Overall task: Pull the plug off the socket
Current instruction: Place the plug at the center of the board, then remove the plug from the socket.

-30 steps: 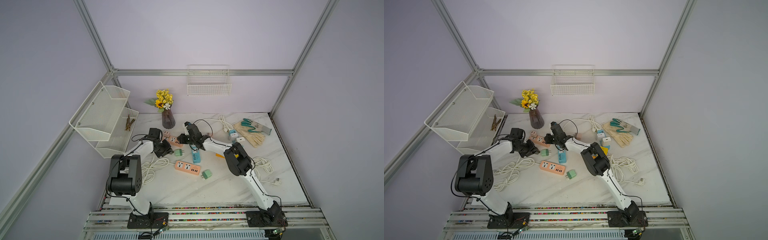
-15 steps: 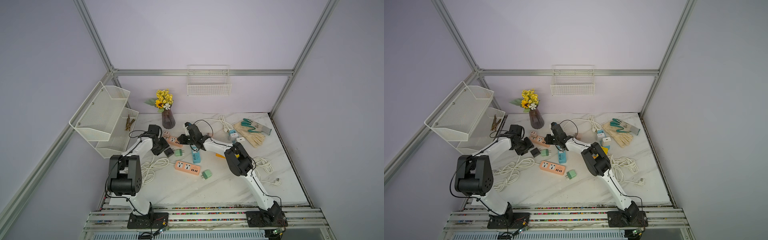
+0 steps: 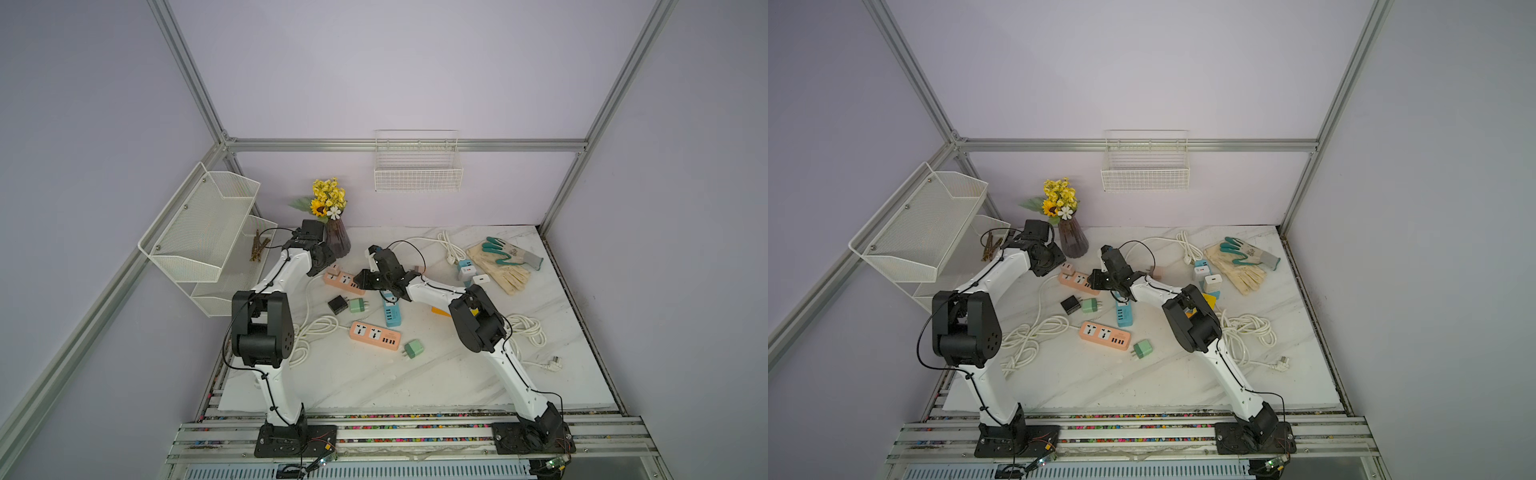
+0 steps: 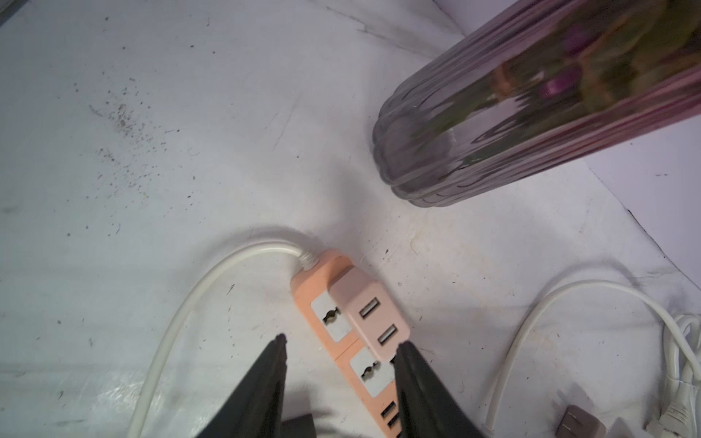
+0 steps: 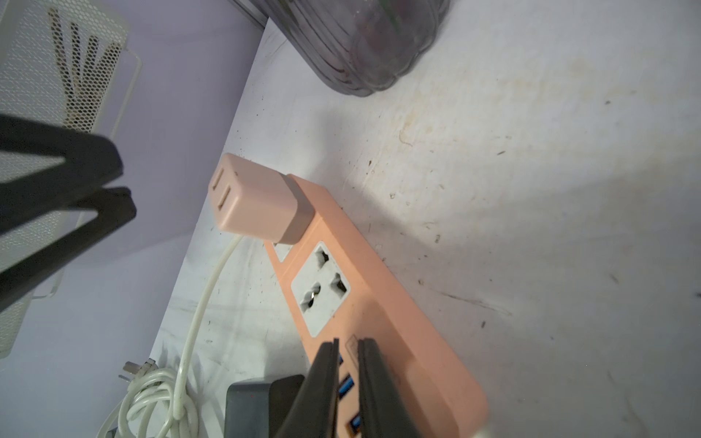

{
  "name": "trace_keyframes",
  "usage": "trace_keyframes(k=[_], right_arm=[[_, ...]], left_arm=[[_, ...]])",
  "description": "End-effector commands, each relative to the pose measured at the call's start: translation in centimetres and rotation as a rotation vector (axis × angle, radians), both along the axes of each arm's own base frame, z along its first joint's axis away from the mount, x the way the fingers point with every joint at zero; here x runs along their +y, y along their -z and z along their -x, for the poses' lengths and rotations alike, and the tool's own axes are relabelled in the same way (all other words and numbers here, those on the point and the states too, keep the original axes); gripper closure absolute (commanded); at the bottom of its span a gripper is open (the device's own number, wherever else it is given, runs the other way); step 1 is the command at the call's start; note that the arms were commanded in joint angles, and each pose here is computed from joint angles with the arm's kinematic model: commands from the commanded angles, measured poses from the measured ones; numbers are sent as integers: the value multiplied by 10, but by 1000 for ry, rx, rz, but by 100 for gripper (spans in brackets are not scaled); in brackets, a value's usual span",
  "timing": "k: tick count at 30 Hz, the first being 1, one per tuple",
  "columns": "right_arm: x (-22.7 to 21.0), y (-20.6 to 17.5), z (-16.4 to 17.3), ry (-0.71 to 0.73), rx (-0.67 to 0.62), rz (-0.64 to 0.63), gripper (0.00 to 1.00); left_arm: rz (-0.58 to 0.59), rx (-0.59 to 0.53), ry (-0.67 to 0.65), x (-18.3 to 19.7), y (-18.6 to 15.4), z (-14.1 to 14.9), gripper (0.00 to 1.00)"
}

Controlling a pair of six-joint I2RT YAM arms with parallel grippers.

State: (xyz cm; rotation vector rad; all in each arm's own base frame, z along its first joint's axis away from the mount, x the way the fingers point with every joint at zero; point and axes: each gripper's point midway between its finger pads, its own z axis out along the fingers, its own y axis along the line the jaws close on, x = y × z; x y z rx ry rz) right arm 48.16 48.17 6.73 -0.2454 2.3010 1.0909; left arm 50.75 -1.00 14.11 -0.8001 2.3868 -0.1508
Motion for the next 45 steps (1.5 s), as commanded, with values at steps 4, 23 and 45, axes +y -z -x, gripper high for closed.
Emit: trace_keyframes(k=[4,23,45], right_arm=[[-4,42,18,-18,96,81,83],[-4,55,21,-9,117,92,82],[-3,58,24,-12,118,106,82]], left_arm=[[-337,6,559,-45,-4,-23,45],[-525,94,857,-22,24,-27,23],[-459,152,927,-21,57,-15,35]])
